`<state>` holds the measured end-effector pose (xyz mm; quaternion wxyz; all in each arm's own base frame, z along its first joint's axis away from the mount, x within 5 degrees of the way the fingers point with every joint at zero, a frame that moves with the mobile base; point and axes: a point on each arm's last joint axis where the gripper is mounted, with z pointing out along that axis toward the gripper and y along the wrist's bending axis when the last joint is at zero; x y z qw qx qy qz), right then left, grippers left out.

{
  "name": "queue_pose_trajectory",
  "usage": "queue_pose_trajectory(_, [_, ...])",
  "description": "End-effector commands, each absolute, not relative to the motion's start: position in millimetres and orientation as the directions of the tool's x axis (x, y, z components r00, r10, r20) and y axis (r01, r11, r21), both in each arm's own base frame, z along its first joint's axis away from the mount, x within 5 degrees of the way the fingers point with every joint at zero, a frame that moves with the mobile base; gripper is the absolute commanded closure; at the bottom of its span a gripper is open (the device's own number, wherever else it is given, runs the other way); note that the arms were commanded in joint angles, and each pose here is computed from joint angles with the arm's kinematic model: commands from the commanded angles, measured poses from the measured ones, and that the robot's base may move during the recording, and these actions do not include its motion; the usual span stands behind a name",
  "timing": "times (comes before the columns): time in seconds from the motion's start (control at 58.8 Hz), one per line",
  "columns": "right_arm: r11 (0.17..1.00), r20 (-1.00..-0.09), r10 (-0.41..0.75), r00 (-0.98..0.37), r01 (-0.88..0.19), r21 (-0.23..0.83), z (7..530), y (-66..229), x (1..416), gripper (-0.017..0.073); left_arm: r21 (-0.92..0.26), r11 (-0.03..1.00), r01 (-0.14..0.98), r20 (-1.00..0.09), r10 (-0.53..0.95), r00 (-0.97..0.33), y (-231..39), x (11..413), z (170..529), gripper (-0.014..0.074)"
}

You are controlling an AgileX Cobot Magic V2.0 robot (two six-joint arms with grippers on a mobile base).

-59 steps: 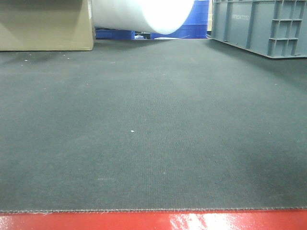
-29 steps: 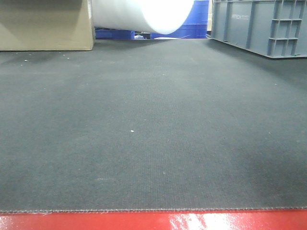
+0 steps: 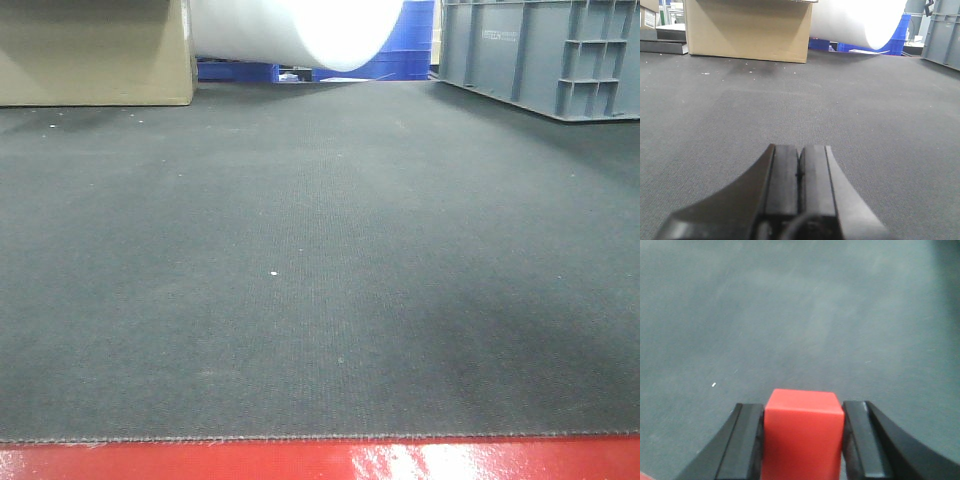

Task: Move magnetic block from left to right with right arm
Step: 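Stop at the second table holding the cube in the right gripper, then lower the red cube onto the table with the right gripper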

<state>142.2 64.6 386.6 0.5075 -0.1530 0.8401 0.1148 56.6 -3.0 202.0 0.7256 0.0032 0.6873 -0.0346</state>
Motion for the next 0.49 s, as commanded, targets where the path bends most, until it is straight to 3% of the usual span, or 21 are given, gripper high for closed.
queue_pose_trajectory(0.0, [0.901, -0.898, -0.173, -0.405, -0.433, 0.022, 403.6, 85.3, 170.9, 0.0388, -0.047, 0.997, 0.059, -0.988, -0.055, 0.143, -2.9, 55.3, 207.5, 0.0710])
queue_pose_trajectory(0.238, [0.851, -0.782, -0.314, -0.539, -0.525, 0.020, 378.7, 150.1, 238.8, 0.0388, -0.047, 0.997, 0.059, -0.988, -0.055, 0.143, -2.9, 55.3, 207.5, 0.0710])
queue_pose_trajectory(0.476, [0.842, -0.657, -0.386, -0.648, -0.538, 0.036, 336.4, 196.5, 296.7, 0.0388, -0.047, 0.997, 0.059, -0.988, -0.055, 0.143, -2.9, 55.3, 207.5, 0.0710])
